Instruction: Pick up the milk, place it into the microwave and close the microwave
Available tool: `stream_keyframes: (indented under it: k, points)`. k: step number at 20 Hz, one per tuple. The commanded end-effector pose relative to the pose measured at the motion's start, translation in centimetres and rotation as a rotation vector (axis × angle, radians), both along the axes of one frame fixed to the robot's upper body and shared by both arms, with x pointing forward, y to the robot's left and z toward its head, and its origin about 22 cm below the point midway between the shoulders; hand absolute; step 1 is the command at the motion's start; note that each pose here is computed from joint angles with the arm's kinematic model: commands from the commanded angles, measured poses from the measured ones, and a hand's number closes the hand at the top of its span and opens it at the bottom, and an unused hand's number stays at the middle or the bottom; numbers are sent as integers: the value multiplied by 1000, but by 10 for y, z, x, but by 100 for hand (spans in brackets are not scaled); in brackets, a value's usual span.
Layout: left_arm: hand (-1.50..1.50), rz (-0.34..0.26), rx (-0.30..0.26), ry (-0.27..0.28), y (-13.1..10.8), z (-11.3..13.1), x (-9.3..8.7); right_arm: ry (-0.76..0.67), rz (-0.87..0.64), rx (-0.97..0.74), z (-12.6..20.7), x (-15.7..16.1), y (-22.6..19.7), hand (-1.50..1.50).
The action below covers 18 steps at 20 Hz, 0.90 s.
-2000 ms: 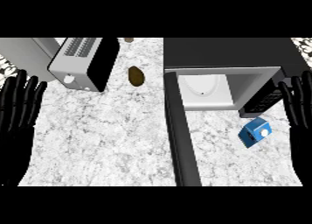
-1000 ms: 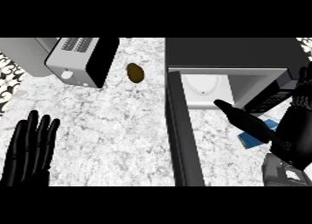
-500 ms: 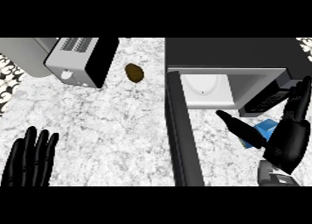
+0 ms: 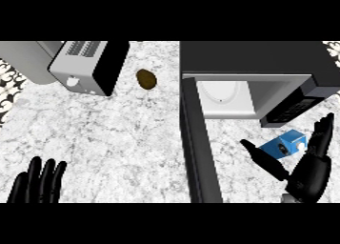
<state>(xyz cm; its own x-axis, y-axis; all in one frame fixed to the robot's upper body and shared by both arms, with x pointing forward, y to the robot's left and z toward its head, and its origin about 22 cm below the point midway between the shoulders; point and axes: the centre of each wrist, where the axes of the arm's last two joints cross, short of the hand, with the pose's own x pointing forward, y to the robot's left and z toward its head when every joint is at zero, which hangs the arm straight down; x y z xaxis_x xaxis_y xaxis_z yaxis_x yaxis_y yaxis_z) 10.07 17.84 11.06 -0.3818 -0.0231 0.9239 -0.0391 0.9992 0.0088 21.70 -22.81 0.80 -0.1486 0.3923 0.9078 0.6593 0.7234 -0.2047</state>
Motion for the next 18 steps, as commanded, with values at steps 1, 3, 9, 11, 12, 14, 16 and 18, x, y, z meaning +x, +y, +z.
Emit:
stream_keyframes:
  k: [1, 3, 9, 11, 12, 14, 16, 18]
  points:
    - [-150, -10, -3, -4, -23, -5, -12, 26, -37, 5, -36, -21, -10, -150]
    - [-150, 1, 3, 10, -1, 14, -8, 12, -47, 24, -42, -24, -26, -150]
    - [-150, -5, -5, 1, 5, 0, -5, 3, -49, 58, -69, -24, -21, -150]
    - [-150, 10, -12, -8, -3, 19, -21, -10, -41, 49, -87, -22, -45, -150]
    - [-150, 10, -10, 0, -7, -1, 5, -15, -6, 70, -76, -18, -47, -150]
    - [-150, 25, 5, -17, -11, -5, -12, -20, -10, 86, -93, -12, -45, -150]
    - [-150, 14, 4, -15, -12, 5, -15, -9, -22, 100, -114, -25, -54, -150]
    - [-150, 19, 17, 14, 7, 13, -17, -29, -26, 104, -107, -19, -70, -150]
